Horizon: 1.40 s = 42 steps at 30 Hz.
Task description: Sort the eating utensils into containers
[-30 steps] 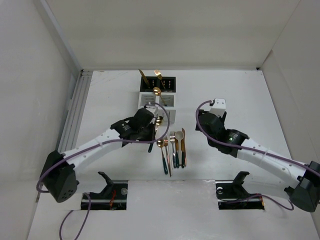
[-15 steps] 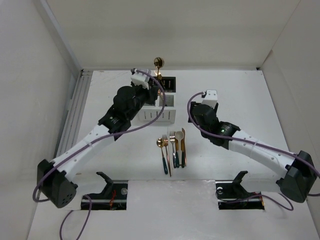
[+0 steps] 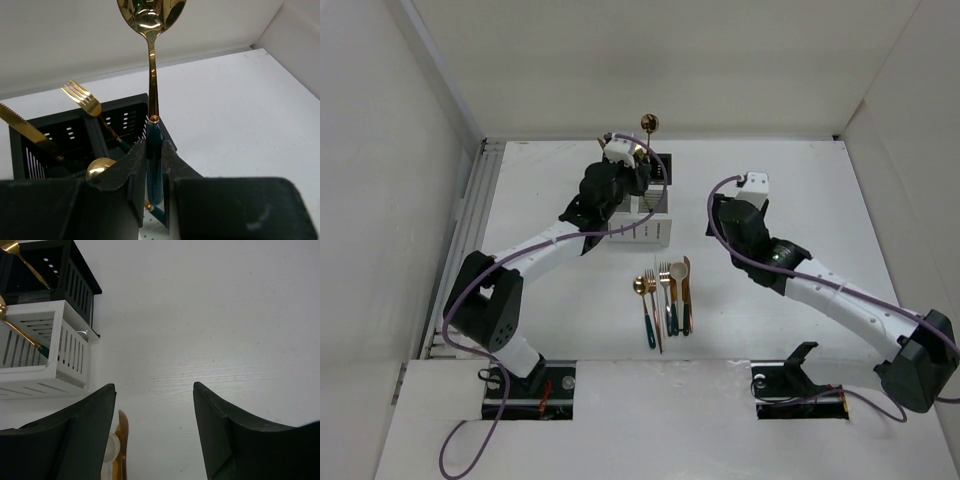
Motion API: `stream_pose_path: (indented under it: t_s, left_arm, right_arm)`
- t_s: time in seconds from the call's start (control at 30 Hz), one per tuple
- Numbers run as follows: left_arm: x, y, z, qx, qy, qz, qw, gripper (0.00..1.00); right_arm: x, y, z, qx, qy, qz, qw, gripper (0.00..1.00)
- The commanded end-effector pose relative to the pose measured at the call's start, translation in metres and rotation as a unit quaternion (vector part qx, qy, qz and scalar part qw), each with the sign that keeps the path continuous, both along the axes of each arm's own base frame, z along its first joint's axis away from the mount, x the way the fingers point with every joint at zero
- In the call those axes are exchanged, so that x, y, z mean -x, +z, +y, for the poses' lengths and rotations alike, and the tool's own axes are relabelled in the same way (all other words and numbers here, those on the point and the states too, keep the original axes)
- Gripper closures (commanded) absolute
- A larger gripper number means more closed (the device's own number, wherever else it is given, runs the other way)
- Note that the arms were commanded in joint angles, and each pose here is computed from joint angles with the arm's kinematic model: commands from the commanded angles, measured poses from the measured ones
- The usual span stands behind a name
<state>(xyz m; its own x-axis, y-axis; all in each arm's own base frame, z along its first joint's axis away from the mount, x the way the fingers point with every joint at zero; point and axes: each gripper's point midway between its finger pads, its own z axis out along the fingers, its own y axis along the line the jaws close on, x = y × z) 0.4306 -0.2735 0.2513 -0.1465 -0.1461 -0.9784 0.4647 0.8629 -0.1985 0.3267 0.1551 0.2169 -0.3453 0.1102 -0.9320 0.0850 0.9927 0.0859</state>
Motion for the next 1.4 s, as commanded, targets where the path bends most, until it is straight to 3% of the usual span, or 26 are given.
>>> stream_pose_path:
  t_s: [0.0, 0.33, 0.47, 0.53, 0.57, 0.67, 0.77, 0.9, 0.97, 1.03, 1.13, 1.23, 1.37]
  left_arm:
    - [0.001, 0.039, -0.014, 0.058, -0.028, -0.047, 0.997, 1.00]
    - [-0.007, -0.029, -0.020, 0.037, -0.011, 0.038, 0.999, 1.00]
    - [-0.010, -0.037, -0.021, 0.026, -0.011, 0.037, 0.999, 0.99]
    - [-0.012, -0.038, -0.022, 0.026, -0.011, 0.038, 0.999, 0.89]
    - [-0.013, -0.044, -0.023, 0.023, -0.011, 0.043, 0.999, 0.74]
    - [-0.015, -0.055, -0.018, 0.012, 0.006, 0.055, 0.998, 0.52]
    - [-0.019, -0.055, -0.013, 0.006, 0.023, 0.061, 0.998, 0.50]
    - [-0.012, 0.003, -0.012, -0.016, 0.033, 0.002, 0.999, 0.54]
    - [-0.013, 0.024, 0.005, -0.038, 0.076, -0.020, 0.996, 0.55]
    - [0.003, 0.048, 0.013, -0.063, 0.087, -0.033, 0.994, 0.57]
    - [0.038, 0.057, 0.011, -0.071, 0.051, -0.001, 0.996, 0.57]
    - [0.088, -0.014, 0.006, -0.110, -0.033, 0.115, 0.987, 0.57]
    - [0.149, -0.072, 0.000, -0.147, -0.085, 0.188, 0.967, 0.61]
  right_arm:
    - [0.000, 0.024, -0.004, -0.009, -0.002, -0.019, 1.000, 0.32]
    - [0.012, 0.026, -0.023, 0.001, -0.023, -0.022, 0.999, 0.32]
    - [0.018, 0.029, -0.030, -0.003, -0.028, -0.026, 0.999, 0.32]
    - [0.020, 0.031, -0.033, -0.006, -0.035, -0.027, 0.999, 0.32]
    - [0.021, 0.028, -0.034, -0.001, -0.035, -0.022, 0.999, 0.32]
    - [0.025, 0.030, -0.039, -0.001, -0.042, -0.023, 0.999, 0.32]
    - [0.026, 0.034, -0.042, -0.004, -0.046, -0.029, 0.999, 0.32]
    - [0.027, 0.032, -0.034, 0.003, -0.016, -0.019, 1.000, 0.32]
    - [0.026, 0.033, -0.030, 0.003, -0.012, -0.019, 1.000, 0.32]
    - [0.025, 0.030, -0.029, 0.006, -0.012, -0.016, 1.000, 0.30]
    - [0.024, 0.028, -0.027, -0.001, -0.015, -0.013, 1.000, 0.28]
    - [0.028, 0.024, -0.021, -0.026, -0.010, -0.010, 1.000, 0.28]
    - [0.037, 0.009, -0.013, -0.048, 0.003, 0.004, 0.999, 0.28]
